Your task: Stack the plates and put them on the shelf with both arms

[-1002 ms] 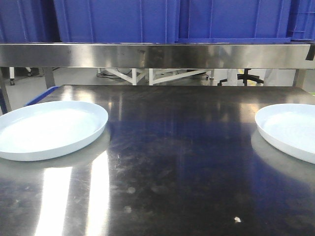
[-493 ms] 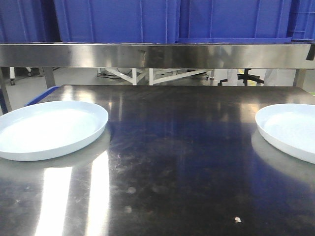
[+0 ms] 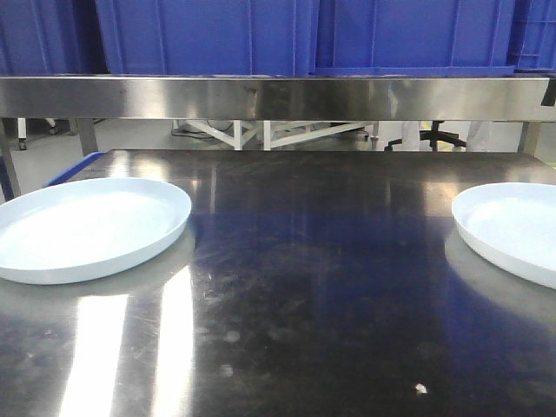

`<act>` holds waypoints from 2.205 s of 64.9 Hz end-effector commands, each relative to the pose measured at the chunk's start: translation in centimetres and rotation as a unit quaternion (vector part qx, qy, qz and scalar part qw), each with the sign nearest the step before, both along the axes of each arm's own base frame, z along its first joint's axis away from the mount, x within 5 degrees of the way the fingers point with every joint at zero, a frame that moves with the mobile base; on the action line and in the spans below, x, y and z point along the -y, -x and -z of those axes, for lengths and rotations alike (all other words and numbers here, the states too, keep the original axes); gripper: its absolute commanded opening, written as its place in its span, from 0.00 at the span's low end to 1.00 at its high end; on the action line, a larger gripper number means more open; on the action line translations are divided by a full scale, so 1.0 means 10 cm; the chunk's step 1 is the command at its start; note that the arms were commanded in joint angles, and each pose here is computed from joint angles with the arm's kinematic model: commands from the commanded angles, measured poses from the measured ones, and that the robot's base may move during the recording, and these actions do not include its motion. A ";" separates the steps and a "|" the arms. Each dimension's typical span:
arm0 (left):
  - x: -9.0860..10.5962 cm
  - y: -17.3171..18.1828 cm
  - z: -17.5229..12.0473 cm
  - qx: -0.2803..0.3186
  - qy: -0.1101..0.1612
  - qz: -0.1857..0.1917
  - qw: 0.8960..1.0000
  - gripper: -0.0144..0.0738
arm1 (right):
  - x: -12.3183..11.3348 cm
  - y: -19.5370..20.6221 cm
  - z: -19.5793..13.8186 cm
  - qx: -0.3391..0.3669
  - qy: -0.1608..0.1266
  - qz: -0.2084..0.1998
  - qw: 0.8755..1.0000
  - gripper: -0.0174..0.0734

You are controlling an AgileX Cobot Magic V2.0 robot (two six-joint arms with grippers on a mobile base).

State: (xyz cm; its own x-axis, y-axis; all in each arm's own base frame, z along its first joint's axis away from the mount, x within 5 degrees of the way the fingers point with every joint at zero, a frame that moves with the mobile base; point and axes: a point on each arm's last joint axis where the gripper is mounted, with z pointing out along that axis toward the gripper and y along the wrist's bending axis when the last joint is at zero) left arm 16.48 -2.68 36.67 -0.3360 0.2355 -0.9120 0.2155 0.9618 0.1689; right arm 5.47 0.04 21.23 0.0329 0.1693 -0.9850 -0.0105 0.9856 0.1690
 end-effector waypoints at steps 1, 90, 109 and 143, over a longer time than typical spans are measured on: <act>0.00 -0.01 -0.19 0.053 0.010 0.001 0.999 0.26 | 0.00 0.10 -0.39 0.057 0.000 0.000 0.998 0.25; 0.01 0.01 -0.14 0.023 0.026 0.001 0.999 0.26 | 0.00 -0.46 -1.20 -0.147 0.036 -0.002 0.988 0.43; 0.04 -0.11 -0.03 -0.015 0.021 0.001 1.000 0.73 | 0.02 -0.64 -1.08 -0.198 0.053 0.001 0.979 0.74; 0.16 -0.73 0.55 -0.149 0.060 -0.031 0.987 0.77 | 0.06 -0.80 -1.01 -0.226 0.108 0.013 0.968 0.74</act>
